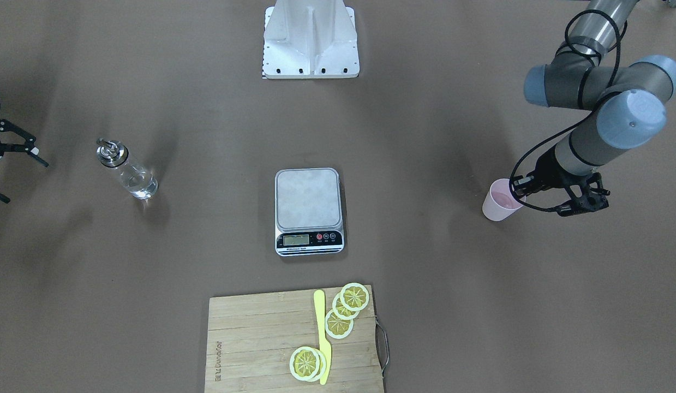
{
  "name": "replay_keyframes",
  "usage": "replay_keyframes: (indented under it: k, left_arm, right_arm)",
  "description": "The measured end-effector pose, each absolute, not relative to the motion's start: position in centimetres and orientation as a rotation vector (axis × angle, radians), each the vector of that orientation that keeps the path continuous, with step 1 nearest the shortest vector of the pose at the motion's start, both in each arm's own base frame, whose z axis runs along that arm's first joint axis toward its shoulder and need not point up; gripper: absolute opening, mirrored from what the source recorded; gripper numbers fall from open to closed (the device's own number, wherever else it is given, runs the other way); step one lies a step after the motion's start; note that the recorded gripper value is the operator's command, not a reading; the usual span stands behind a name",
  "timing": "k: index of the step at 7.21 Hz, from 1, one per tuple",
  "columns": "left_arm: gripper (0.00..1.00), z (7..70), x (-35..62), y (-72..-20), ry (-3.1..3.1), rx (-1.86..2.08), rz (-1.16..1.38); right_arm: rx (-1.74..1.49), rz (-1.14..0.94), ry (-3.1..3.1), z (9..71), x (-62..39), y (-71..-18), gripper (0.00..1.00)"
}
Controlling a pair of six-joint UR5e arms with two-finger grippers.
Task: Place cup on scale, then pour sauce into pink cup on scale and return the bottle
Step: 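Lift the pink cup with the left gripper while right grasps the sauce bottle, then carry the pink cup onto the scale with the left gripper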
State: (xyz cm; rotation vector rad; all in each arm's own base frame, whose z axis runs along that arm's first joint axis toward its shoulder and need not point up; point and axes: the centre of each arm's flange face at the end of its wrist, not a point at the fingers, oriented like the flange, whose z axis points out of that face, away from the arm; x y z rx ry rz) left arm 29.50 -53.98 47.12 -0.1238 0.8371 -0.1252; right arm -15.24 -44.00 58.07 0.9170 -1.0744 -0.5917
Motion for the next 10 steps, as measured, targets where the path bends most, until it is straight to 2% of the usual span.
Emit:
replay_keyframes:
  k: [2, 6, 10]
  left_arm:
    - [0.00, 46.7, 29.6, -53.9, 0.843, -0.120, -0.121]
    - [0.00, 42.5, 29.4, -53.8, 0.864, -0.104, -0.118]
    - [0.00, 30.4, 32.4, -55.7, 0.819, -0.205, -0.225]
  right_arm:
    - [0.942, -0.574, -1.145, 56.9, -18.2, -43.1, 1.00]
    - [0.954, -0.571, -1.205, 56.3, -23.4, -41.2, 1.00]
    - [0.942, -0.542, -1.275, 56.0, -24.8, -39.8, 1.00]
